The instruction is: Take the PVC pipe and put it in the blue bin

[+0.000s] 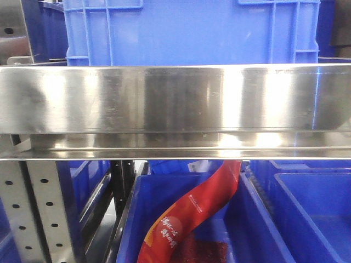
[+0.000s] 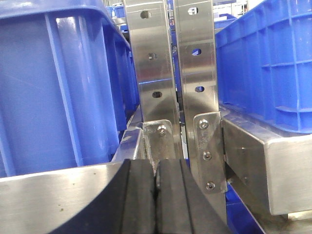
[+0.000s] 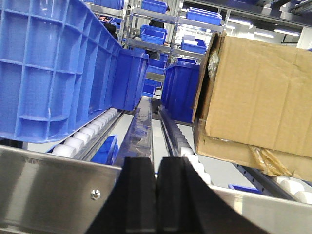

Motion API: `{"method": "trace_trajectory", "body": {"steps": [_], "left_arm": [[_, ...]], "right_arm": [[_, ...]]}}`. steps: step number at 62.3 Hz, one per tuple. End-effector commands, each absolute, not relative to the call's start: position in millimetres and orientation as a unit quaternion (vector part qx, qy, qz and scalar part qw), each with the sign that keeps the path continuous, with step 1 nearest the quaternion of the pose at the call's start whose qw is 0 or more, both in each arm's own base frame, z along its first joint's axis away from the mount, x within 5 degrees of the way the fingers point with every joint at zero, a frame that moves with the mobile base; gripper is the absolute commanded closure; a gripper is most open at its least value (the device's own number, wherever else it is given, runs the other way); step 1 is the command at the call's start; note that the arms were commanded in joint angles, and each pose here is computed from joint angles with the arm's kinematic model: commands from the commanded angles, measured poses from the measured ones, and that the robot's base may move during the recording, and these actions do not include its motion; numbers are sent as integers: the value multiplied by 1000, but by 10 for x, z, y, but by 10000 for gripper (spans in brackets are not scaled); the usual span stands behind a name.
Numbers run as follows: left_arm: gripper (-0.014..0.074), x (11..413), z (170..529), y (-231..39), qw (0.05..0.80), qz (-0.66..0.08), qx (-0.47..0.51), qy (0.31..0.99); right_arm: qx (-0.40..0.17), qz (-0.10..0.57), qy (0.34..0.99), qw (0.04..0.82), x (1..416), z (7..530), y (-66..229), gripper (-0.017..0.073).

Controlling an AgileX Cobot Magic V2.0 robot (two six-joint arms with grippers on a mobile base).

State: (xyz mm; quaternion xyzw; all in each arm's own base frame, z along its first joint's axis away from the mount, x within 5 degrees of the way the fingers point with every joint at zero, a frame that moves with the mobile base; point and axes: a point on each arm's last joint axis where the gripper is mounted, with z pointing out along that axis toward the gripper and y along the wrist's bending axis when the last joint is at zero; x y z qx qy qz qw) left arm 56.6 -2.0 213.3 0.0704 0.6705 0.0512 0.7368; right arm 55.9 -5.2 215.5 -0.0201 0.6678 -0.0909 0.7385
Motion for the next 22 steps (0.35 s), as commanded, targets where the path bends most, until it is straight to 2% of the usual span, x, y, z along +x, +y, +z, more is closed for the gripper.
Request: {"method": "trace_trajectory", "body": {"steps": [1, 22], "left_arm": [[704, 558, 2164, -18, 747, 50, 66, 659], [704, 558, 2164, -18, 747, 50, 66, 659]], "right_arm": [[-18, -93, 664, 741, 556, 2159, -55, 713], [-18, -93, 664, 741, 556, 2159, -55, 713]]}}
